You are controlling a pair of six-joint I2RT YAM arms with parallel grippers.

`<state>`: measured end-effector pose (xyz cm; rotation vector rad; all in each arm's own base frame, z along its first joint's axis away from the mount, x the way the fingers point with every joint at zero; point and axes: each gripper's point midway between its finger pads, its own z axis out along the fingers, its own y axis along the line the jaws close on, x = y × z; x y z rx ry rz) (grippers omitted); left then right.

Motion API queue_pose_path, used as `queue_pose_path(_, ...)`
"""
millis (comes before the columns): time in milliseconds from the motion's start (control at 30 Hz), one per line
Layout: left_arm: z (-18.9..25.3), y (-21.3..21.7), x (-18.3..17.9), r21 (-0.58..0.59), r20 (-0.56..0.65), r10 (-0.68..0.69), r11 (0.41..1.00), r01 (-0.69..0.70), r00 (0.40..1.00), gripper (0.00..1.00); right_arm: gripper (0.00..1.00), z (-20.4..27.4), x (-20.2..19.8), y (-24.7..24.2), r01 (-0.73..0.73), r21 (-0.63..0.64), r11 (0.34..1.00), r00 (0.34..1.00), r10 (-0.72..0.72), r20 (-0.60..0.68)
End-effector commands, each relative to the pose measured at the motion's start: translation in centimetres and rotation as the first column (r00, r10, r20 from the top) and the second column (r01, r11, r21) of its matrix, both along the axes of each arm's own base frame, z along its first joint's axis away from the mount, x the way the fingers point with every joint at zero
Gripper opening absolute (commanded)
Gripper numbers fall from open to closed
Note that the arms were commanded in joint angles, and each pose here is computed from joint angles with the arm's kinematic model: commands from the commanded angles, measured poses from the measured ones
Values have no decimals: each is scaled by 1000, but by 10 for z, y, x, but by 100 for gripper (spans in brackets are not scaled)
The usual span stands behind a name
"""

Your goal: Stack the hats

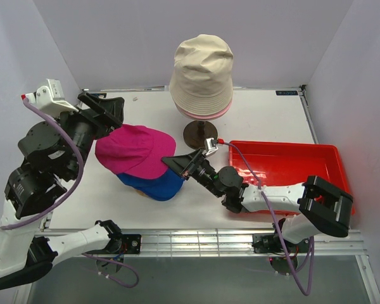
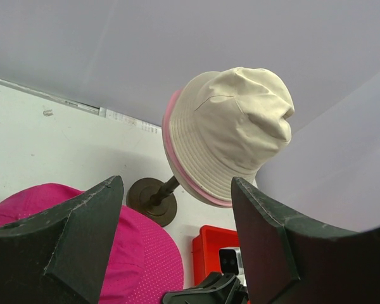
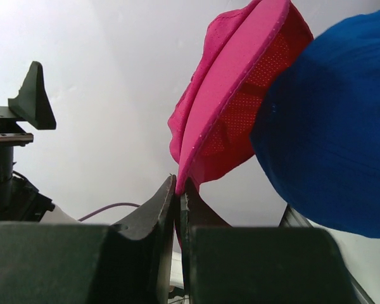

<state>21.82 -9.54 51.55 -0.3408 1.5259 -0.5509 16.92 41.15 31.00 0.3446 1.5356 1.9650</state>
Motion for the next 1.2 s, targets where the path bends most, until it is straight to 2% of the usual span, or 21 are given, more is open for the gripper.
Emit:
queue_pose_path(0, -7, -8, 3, 23, -13, -18, 1000, 19, 1000, 79, 8, 27, -1, -20, 23, 123, 992, 1000, -25, 15)
queue_pose_path(400, -29, -23, 15, 72, -63, -24, 997, 29, 998, 80, 8, -14, 8, -38, 34, 98, 995, 999, -30, -44)
queue_pose_path(767, -47, -29, 23, 116, -102, -11, 993, 23, 995, 80, 8, -42, 6, -15, -53, 72, 996, 993, 60, -97)
queue_pose_path(1167, -72, -48, 36, 171, -157, -23, 984, 51, 987, 81, 8, -71, 9, -32, -9, 55, 998, 985, 19, -173)
